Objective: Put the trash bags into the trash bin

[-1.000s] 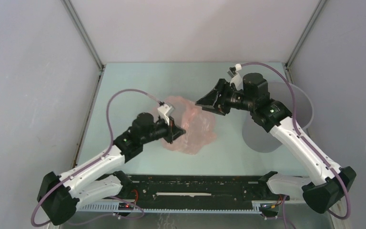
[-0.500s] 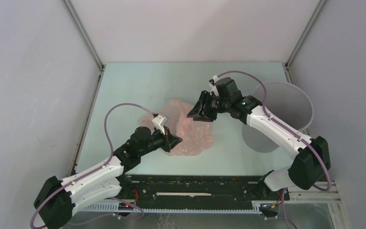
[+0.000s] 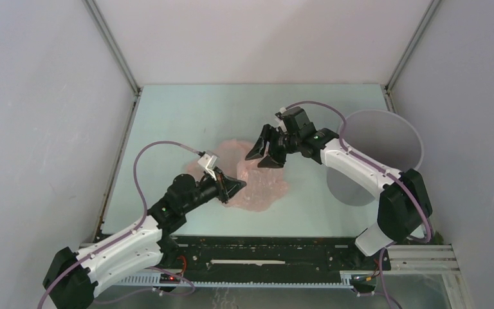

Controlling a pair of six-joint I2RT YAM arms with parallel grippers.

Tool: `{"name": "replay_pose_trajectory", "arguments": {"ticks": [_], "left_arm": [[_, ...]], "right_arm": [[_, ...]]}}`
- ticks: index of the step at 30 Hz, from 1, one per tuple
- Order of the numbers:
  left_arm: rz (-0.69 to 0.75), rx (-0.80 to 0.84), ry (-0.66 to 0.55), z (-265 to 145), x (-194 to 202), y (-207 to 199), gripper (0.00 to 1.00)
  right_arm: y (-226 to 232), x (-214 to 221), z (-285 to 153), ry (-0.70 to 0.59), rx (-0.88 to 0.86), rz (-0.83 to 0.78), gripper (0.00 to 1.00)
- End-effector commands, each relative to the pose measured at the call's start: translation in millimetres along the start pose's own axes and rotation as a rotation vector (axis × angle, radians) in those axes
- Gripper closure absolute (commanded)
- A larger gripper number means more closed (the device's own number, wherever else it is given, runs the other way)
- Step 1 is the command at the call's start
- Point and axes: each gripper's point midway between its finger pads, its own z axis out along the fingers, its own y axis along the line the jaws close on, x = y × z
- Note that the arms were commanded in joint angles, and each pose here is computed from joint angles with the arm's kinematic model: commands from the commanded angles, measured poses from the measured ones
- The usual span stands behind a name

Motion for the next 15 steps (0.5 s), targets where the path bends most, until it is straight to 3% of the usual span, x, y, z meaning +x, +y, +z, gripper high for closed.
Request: {"name": "replay_pose_trajectory", "arguments": {"ticks": [1,10,15], "left_arm": [[-0.007,0.038,-0.040,1.1,-5.9,-7.3,1.00],[-0.004,0.047,-0.023,-1.1,2.0,-6.4,1.00],[-0.006,0.045,-0.017,-2.2,4.0,-5.7,1.00]], "right_arm": [[8.1,-8.7,3.1,-0.004,-0.043,0.051,0.31],[26.4,-15.0,12.6,0.002,-0.151,0.093,0.29],[35.0,-17.9,17.1,0.007,-0.196,0.105,0.39]]}}
